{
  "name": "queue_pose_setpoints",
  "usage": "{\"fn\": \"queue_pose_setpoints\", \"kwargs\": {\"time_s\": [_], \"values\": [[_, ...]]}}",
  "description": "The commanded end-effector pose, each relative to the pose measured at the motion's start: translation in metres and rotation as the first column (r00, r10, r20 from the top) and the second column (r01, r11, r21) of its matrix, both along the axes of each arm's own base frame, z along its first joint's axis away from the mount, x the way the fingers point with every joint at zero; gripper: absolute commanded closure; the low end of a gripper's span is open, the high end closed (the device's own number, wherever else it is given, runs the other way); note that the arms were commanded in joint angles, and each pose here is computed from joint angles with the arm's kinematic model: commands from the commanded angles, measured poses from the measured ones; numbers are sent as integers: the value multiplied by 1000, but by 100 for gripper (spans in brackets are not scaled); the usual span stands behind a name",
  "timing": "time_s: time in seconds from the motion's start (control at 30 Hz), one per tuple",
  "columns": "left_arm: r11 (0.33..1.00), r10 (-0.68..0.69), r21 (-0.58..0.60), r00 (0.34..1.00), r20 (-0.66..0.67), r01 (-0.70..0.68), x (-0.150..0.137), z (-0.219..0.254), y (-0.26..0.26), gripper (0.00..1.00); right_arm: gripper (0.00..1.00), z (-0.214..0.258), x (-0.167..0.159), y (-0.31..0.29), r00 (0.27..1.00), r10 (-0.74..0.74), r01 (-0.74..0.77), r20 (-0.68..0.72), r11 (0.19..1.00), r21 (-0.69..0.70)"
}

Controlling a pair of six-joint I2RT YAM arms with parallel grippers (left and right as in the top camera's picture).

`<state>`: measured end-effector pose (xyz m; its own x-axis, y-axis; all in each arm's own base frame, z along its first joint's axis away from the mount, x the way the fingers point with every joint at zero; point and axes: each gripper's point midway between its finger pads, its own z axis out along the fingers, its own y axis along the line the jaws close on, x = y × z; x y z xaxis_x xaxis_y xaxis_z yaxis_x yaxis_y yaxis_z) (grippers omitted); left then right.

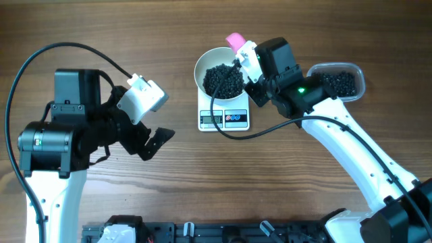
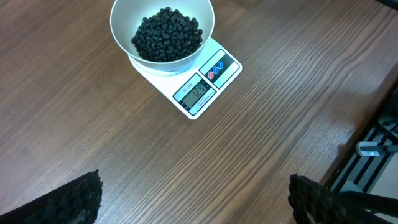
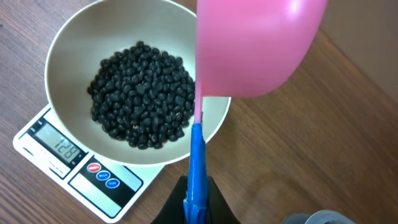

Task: Scoop item into bowl and weigh 150g on scale
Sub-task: 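Tilt the scoop with the right gripper to pour beans into the bowl, then carry the empty scoop back to the bean tub with the right gripper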

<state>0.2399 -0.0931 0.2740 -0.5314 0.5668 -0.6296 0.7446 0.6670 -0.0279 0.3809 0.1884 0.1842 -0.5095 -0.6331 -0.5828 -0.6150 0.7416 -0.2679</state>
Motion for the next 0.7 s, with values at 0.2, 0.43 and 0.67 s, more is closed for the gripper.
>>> {"fn": "queue_pose_setpoints", "kwargs": {"time_s": [0.2,0.43,0.67], "values": [[1000,-7,-3,1000,20,7,2,6,0,0,96,11,23,-19,984,-177,174,14,979,107],[1000,-7,-3,1000,20,7,2,6,0,0,96,10,21,-77,947,-309,315,-88,947,67],[1000,-7,-3,1000,20,7,2,6,0,0,96,-8,0,-147,864,-456,461,-216,887,-28]]}}
